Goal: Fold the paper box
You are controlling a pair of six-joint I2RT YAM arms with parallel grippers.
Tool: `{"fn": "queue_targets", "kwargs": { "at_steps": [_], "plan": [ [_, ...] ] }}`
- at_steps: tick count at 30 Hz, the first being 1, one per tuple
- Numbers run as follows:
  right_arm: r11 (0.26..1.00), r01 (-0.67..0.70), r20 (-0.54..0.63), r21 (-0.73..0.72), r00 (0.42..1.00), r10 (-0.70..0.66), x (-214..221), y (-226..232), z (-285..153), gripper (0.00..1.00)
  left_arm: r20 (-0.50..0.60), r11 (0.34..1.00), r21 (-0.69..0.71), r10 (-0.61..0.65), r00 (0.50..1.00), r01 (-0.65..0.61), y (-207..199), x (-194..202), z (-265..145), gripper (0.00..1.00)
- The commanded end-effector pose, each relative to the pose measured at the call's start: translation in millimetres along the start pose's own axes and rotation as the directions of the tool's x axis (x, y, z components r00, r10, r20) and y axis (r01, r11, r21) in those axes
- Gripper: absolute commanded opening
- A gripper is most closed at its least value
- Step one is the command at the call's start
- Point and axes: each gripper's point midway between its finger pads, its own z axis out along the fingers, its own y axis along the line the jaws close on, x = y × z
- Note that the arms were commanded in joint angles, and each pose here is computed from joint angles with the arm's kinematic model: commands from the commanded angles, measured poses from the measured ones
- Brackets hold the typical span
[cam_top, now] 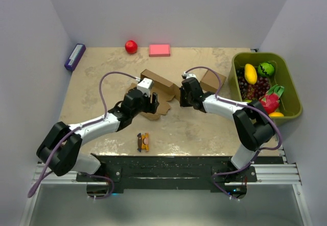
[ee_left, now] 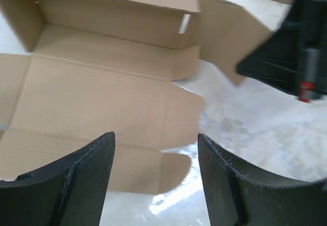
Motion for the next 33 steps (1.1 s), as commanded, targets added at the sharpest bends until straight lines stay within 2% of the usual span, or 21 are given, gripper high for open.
{"fn": "queue_targets", "kwargs": {
  "at_steps": [1, 6, 10, 23, 33],
  "plan": [
    [1.0, 0.006, 0.037, -0.022, 0.999, -0.005, -9, 6, -8, 0.0, -0.019, 0.996, -0.081, 0.038, 0.999, -0.04, 23, 16, 25, 0.69],
    [1.0, 0.004, 0.039, -0.029, 0.999, -0.003, -11, 7, -11, 0.0, -0.129, 0.999, -0.038, 0.024, 0.991, -0.029, 19, 61, 55, 0.63],
    [1.0, 0.003, 0.044, -0.031, 0.999, -0.002, -14, 8, -13, 0.0, -0.178, 1.0, 0.021, 0.001, 0.984, 0.003, 8, 82, 63, 0.56],
    [0.999, -0.004, 0.048, -0.042, 0.999, 0.007, -28, 15, -21, 0.0, -0.236, 0.99, 0.141, 0.037, 0.971, -0.004, -55, 114, 61, 0.53],
    [1.0, -0.018, -0.009, -0.02, 1.0, 0.018, 0, 13, 0, 0.0, -0.232, 0.966, 0.243, -0.026, 0.972, 0.084, -89, 118, 58, 0.52]
  ]
}}
